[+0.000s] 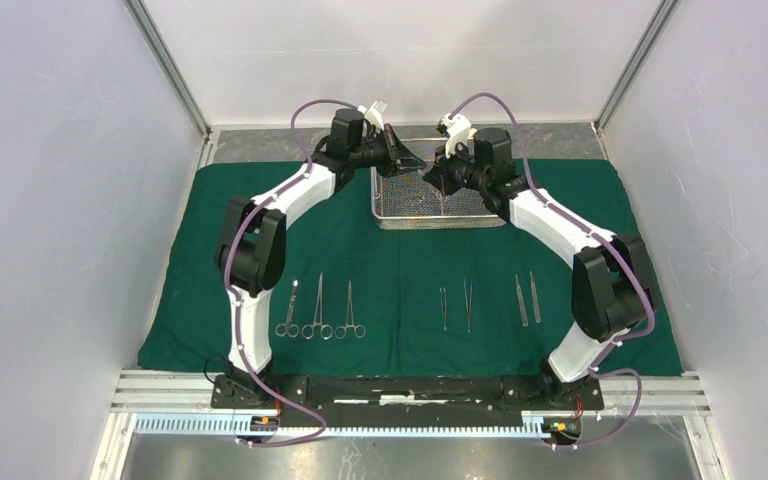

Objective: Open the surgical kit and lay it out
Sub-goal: Place the medical item in the surgical kit.

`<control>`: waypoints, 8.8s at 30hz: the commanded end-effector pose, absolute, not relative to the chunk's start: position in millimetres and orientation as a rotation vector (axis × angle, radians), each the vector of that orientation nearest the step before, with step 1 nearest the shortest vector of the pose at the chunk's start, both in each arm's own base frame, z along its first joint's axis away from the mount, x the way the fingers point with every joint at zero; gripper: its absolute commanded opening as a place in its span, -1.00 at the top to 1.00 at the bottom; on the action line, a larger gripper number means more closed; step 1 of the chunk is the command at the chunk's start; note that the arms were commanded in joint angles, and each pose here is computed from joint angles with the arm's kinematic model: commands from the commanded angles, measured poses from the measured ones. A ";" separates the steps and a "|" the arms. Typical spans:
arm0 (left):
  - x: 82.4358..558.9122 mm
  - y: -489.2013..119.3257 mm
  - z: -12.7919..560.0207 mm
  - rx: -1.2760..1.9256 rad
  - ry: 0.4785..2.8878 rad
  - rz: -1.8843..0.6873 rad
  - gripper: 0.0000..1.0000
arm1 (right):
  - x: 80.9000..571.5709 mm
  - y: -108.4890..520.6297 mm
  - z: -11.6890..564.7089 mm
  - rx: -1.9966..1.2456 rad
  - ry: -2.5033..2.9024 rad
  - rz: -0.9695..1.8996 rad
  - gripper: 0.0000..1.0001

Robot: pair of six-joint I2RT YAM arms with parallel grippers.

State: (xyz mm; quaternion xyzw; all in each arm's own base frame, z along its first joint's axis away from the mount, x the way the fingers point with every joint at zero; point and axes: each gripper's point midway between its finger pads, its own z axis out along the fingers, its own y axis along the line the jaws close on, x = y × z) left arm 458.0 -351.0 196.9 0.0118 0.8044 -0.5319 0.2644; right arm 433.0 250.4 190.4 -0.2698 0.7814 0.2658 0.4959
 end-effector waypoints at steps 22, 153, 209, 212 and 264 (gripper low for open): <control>451.9 -347.2 235.4 0.256 2.013 -1.371 0.95 | 422.6 250.9 224.4 -0.730 1.836 0.624 -0.35; 204.0 -277.8 92.1 0.645 2.300 -1.451 0.95 | 360.1 130.9 209.1 -0.666 1.738 0.404 -0.41; 233.3 -262.5 27.3 0.523 2.544 -1.377 0.46 | 354.4 137.4 201.7 -0.658 1.743 0.471 -0.44; 233.9 -260.9 23.9 0.507 2.575 -1.357 0.33 | 354.5 137.8 202.2 -0.659 1.742 0.472 -0.44; 286.9 -229.1 119.7 0.683 2.309 -0.820 -1.00 | 387.9 127.1 211.5 -0.616 1.789 0.373 -0.52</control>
